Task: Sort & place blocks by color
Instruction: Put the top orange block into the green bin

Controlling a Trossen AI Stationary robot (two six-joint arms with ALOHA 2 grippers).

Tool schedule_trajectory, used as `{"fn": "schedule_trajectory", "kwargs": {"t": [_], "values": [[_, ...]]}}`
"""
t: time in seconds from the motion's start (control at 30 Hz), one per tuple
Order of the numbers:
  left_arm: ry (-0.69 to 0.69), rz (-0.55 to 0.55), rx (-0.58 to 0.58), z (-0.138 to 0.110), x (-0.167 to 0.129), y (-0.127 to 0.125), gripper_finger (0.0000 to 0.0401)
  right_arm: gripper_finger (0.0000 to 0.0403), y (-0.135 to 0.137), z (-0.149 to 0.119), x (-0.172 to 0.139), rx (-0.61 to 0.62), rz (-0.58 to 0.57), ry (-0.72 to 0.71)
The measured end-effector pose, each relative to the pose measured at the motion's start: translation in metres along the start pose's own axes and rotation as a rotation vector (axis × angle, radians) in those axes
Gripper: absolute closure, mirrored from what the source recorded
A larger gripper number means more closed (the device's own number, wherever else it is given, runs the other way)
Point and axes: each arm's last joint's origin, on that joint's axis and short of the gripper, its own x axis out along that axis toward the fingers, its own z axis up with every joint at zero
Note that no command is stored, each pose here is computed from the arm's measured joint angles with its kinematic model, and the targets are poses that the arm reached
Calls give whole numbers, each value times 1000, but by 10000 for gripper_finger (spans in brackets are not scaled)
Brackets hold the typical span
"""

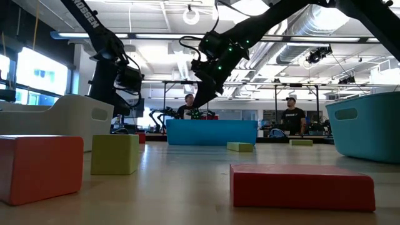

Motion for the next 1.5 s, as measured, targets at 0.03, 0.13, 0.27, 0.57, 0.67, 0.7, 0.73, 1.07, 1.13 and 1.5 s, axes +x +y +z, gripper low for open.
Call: {"fn": "schedule_trajectory", "kwargs": {"t": [0.03, 0.13, 0.27, 0.57, 0.67, 0.7, 0.73, 1.07, 1.13, 1.5], "values": [[0, 1, 0, 0, 0, 0, 146, 284, 0, 0, 0, -5, 0, 0], [-1, 1, -4, 0, 0, 0, 146, 284, 0, 0, 0, -8, 0, 0], [-1, 1, -43, 0, 0, 0, 146, 284, 0, 0, 0, -7, 0, 0], [10, -11, -161, -1, 0, -2, 146, 284, -4, -2, 0, -25, -15, 9], [11, -11, -179, -1, 0, -2, 146, 284, -9, -3, -1, -16, -22, 10], [9, -10, -184, -1, 0, -2, 146, 284, -11, -3, -2, -12, -24, 10], [7, -8, -190, -1, 0, -2, 147, 284, -13, -4, -2, -10, -21, 9], [-6, -4, -222, 0, 0, -2, 198, 284, -22, -6, -3, -8, -29, 10], [-6, -4, -222, 0, 0, -2, 214, 284, -23, -7, -3, -18, -30, 10], [-7, -3, -173, 0, 0, -2, 283, 284, -31, -9, -5, -7, -43, 12]]}}
